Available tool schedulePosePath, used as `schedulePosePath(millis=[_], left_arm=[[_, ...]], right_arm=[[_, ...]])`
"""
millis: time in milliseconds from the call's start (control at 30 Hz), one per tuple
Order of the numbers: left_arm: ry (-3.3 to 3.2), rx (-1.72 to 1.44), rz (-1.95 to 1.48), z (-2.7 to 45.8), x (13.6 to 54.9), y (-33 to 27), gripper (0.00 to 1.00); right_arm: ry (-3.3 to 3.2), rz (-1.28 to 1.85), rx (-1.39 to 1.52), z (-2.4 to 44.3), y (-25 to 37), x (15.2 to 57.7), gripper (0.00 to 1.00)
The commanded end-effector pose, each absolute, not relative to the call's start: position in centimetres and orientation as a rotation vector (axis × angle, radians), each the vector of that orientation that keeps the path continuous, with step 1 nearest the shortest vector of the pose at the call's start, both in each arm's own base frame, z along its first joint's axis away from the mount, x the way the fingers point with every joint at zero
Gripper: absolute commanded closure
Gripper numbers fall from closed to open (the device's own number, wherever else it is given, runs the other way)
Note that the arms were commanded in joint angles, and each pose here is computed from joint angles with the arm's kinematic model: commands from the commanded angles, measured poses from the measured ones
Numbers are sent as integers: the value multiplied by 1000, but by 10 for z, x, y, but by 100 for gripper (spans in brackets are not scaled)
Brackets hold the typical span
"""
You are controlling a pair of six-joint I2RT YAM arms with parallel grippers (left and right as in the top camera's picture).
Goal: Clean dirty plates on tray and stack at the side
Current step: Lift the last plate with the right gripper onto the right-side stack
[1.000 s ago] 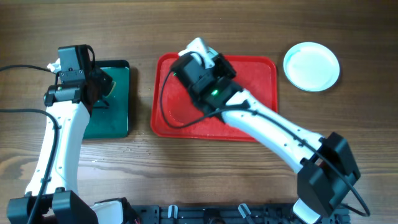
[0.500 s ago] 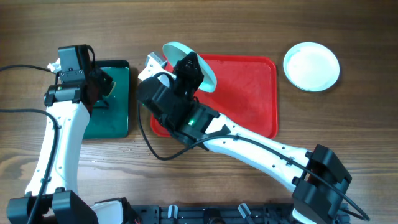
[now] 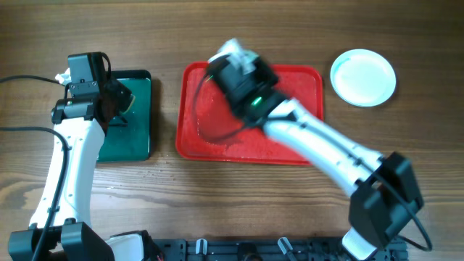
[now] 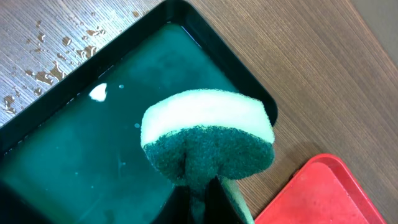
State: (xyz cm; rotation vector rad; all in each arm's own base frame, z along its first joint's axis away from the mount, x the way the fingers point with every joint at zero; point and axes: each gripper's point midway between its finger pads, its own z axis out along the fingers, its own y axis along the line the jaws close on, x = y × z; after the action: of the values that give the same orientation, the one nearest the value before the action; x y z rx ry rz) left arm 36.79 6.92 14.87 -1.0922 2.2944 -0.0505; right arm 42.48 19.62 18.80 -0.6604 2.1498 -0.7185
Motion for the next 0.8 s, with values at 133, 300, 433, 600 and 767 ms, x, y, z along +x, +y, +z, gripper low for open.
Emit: schedulePosePath(millis=[133,300,433,600,767], left_arm=[[2290,-1103,-63,149,367,69,96],[2290,-1103,-63,149,367,69,96],[2291,-1103,-63,149,367,69,96],[2293,-1104,-62,148,367,69,96],[2294,-1104,-62,148,367,69,96]], right_arm=[[2517,97,241,153,46,466,96],[2472,181,632,143,-89,455,96],[2433,132,883,120,-152,430,96],[2423,117,936,88,-171,425,95],[2436,132,951,71,-167,431,66]])
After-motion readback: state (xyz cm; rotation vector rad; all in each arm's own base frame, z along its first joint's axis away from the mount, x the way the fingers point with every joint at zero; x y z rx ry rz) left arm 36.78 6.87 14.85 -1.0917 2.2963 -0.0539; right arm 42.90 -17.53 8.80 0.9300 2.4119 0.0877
